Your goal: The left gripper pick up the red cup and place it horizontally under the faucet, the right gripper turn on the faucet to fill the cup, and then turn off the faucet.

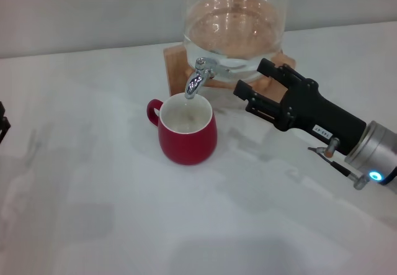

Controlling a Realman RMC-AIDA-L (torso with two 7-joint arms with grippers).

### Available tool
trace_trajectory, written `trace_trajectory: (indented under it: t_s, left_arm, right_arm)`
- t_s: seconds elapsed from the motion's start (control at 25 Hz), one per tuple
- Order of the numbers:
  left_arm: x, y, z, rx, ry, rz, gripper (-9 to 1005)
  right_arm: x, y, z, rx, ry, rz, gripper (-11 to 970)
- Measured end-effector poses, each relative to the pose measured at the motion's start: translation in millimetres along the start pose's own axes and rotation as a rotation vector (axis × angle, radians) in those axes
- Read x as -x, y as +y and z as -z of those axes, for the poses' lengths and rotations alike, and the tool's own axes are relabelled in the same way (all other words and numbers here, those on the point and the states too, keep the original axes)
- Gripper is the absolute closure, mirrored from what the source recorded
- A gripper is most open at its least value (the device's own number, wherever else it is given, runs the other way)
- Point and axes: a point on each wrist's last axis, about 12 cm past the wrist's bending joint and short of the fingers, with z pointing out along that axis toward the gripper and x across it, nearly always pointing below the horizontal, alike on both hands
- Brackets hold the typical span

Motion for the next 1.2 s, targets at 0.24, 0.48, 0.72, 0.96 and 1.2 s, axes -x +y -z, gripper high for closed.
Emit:
trace_trajectory:
  t_s: [0.24,0.48,0.72,0.96,1.2]
  left_arm:
    - [1,0.5,-2,0.001,-0.004,0.001,124]
    - [2,0.7,-3,0.0,-0.007,-0.001,124]
    - [3,2.7,-5,0.007,-0.009,-0.002,124]
    - [4,2.9,-6,0.005,-0.012,-0.006,124]
    - [4,2.9,-6,0.004,-0.014,-0.007,124]
  right_arm:
    - [-1,3.8,-11,0.02,0.021,0.001,104]
    - [-2,4.8,-19,0.035,0.041,-0.002,104]
    - [-3,6.2,-25,0.05,0.055,-0.01,105]
    - [-3,9.9,-30,0.075,0.059,-0.018,105]
    - [-3,14.8,-34,0.098,0.06,-0.025,105]
